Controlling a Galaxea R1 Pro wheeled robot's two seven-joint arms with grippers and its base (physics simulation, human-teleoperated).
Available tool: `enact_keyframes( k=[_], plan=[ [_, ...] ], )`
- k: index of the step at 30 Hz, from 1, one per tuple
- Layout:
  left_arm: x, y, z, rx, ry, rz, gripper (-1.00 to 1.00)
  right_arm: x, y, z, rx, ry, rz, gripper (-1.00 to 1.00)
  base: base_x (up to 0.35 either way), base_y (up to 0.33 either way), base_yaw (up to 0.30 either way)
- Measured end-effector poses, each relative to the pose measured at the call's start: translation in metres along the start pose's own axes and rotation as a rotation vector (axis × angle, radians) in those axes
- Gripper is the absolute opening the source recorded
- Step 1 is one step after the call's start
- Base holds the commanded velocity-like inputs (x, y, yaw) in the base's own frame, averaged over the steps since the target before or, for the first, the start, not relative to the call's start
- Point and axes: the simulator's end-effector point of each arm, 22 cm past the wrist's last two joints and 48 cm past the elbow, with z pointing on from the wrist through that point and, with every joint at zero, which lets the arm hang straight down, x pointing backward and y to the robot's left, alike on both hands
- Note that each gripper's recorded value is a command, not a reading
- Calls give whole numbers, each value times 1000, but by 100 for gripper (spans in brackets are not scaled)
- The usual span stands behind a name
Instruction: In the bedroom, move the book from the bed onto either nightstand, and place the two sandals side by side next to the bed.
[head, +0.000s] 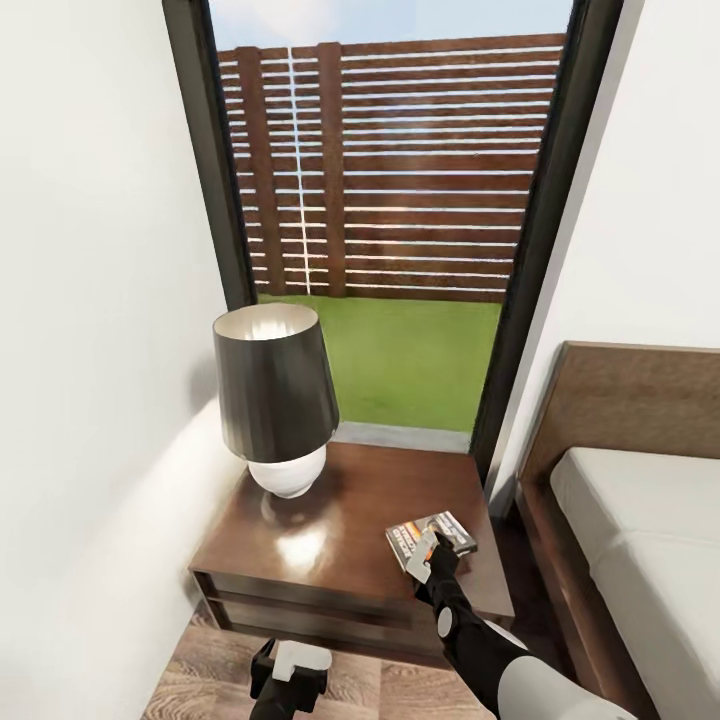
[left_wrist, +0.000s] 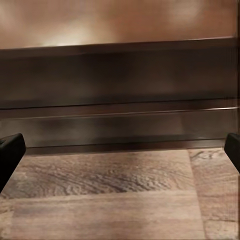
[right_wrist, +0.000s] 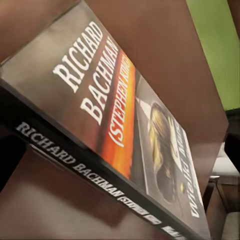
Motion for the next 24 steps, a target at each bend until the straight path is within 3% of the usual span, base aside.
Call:
enact_keyframes(
  k=[11,15,24],
  plan=[
    [-20,1,-11,2,9,3,100,-12,-21,-9,3,-1,2,100,-11,0,0],
    [-30,-10,-14,11,14,-25,100,-17,-28,-11,3,-4,3,100,-264,0,0],
    [-36,-12,-16,14,1,-28,100,-19,-31,-12,5,-6,4,100,-329,0,0]
  ],
)
